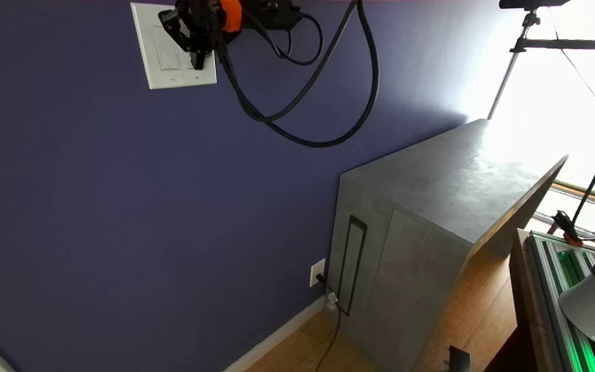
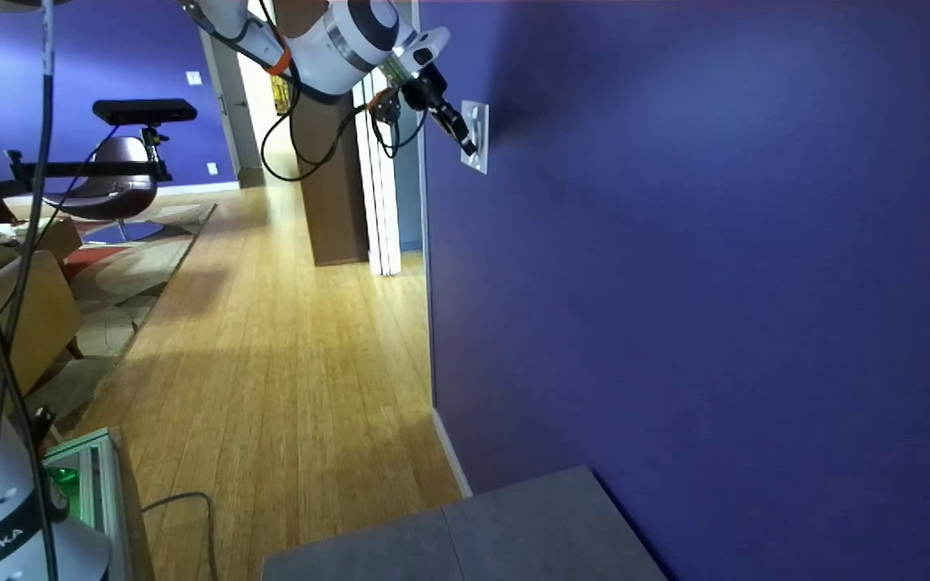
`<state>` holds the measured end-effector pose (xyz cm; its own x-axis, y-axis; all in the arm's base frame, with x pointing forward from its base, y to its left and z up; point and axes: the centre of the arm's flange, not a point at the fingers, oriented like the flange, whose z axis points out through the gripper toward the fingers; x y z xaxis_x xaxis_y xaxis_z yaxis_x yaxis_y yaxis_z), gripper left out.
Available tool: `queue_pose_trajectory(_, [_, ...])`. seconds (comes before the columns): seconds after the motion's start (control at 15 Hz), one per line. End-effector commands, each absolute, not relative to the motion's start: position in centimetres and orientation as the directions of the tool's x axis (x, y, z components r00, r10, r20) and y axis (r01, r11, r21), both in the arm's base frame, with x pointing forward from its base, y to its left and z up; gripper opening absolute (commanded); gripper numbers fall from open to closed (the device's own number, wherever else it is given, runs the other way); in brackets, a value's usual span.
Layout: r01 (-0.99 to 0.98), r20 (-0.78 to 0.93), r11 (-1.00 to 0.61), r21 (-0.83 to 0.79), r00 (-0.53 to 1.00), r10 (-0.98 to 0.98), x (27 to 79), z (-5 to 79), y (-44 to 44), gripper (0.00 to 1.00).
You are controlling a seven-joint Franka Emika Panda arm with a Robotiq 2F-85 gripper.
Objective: Flip the right light switch on the wall
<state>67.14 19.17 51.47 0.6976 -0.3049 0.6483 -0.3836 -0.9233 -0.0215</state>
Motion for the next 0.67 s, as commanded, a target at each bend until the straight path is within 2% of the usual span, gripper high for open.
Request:
queue_pose_trajectory(0.0, [-0.385,0.609,-0.923,-0.014,0.729,-0.313,67.3,52.3,19.8,0.00])
queue_pose_trajectory(0.33, [-0.315,0.497,-0.949,-0.021,0.820,-0.283,64.4,54.5,20.2,0.00])
queue_pose_trajectory(0.6, [-0.156,0.486,-0.988,-0.005,0.863,-0.139,62.3,55.2,19.2,0.00])
